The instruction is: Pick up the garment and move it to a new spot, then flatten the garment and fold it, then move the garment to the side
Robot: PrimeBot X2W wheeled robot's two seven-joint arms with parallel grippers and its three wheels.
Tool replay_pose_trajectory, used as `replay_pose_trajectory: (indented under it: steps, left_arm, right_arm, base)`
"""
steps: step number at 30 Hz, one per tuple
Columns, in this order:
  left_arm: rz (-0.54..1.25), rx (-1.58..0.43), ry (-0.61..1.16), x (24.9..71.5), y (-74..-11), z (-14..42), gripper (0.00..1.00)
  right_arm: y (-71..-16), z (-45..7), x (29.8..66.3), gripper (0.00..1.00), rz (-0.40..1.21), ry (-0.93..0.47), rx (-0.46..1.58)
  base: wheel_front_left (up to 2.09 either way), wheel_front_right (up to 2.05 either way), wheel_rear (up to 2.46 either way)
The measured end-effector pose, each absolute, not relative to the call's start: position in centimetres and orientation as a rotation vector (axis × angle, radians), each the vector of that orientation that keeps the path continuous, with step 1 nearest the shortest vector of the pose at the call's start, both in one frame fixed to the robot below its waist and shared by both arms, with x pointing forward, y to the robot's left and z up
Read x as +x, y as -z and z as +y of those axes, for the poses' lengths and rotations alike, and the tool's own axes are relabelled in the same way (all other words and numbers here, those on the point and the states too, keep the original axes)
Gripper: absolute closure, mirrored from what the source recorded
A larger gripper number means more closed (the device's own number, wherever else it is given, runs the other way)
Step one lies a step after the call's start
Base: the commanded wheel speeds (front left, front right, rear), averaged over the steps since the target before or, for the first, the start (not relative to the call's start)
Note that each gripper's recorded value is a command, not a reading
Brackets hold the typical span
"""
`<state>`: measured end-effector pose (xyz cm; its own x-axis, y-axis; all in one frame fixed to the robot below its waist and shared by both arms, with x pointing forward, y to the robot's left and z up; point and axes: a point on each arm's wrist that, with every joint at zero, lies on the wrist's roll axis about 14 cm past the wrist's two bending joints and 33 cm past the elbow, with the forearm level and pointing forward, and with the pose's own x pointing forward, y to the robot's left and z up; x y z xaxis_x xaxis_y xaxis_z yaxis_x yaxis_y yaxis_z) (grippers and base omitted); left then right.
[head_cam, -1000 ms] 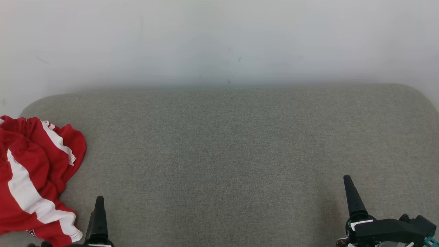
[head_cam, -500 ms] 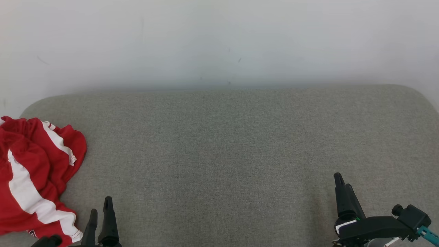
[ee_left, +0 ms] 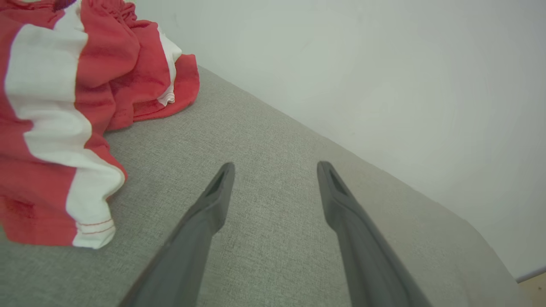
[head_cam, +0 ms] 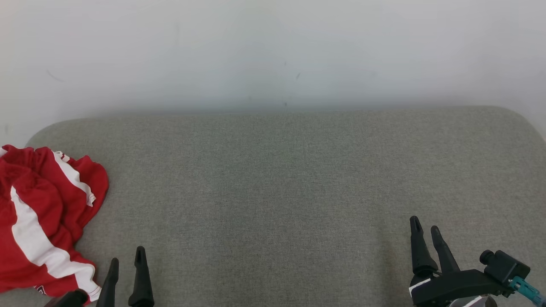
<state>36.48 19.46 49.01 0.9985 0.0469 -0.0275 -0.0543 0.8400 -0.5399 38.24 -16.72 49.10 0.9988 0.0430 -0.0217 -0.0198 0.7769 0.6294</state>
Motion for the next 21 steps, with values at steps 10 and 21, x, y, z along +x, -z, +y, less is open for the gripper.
replay_pose_trajectory:
  steps: [10,21]
  left_arm:
    - [-0.009,-0.417,-0.025,36.36,-49.63,19.32,0.0]
    - [-0.028,-0.306,0.013,36.28,-50.02,18.64,0.0]
  right_arm:
    - [-49.04,-16.51,38.24,0.0,0.027,-0.049,0.555]
    - [-48.88,-16.16,38.05,0.0,0.023,-0.068,0.447]
  base:
    - [0.0,0.0,0.0]
    - [0.0,0.0,0.0]
